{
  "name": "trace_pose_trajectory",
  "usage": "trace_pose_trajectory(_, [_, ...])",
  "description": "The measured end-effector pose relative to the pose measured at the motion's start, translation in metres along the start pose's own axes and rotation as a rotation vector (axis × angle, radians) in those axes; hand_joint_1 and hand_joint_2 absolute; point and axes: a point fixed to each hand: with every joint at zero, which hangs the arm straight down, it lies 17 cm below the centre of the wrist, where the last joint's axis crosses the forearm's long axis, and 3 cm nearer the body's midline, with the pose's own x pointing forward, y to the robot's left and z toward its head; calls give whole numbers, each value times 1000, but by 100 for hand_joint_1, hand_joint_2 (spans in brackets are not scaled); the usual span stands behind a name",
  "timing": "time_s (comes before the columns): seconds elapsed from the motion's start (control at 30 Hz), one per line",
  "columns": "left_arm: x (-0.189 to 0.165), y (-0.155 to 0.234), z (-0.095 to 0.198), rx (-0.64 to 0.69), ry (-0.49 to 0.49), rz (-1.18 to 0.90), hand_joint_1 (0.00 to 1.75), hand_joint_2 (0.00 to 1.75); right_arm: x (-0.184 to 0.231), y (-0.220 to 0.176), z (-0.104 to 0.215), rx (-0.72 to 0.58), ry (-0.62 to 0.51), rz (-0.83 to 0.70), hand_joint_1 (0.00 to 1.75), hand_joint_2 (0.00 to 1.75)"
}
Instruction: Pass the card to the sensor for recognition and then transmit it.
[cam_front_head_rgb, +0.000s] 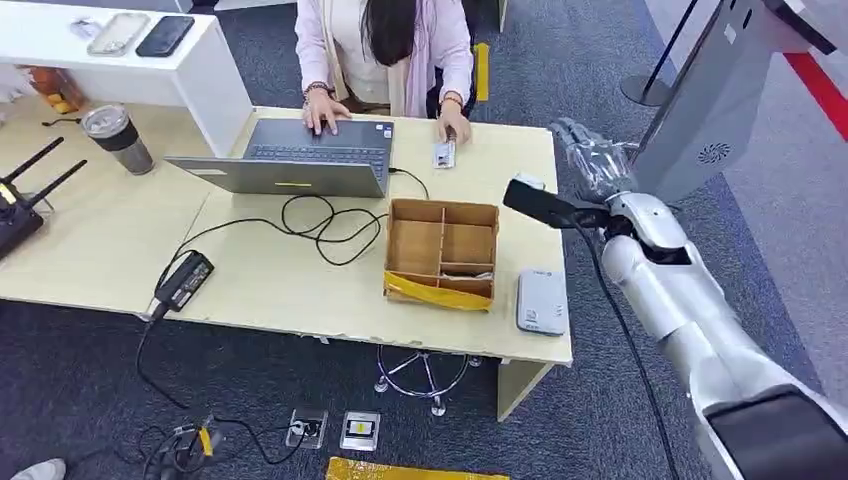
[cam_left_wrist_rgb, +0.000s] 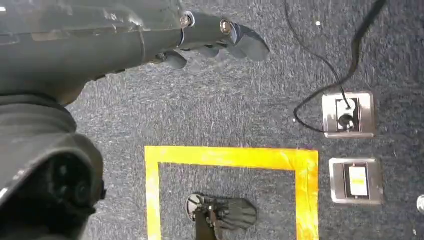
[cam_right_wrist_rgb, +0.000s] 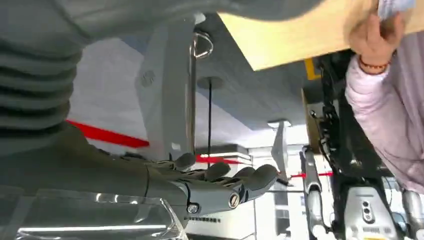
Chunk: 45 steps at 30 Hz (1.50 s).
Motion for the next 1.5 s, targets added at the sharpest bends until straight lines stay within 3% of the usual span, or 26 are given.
trace_pose_trajectory(0.27, [-4,11,-1,55,15,68,0,0,-25,-20,33,-157,55,78,0,175])
trace_pose_trajectory(0.63, [-9,11,-2,101,45,143,0,0,-41,-9,80,-159,123,94,0,175])
trace_pose_trajectory(1.1, [-9,2,-2,121,52,159,0,0,1,26,152,-149,165,67,0,175])
trace_pose_trajectory(1.5, [-8,-5,-2,103,42,89,0,0,32,47,167,-160,157,-48,0,175])
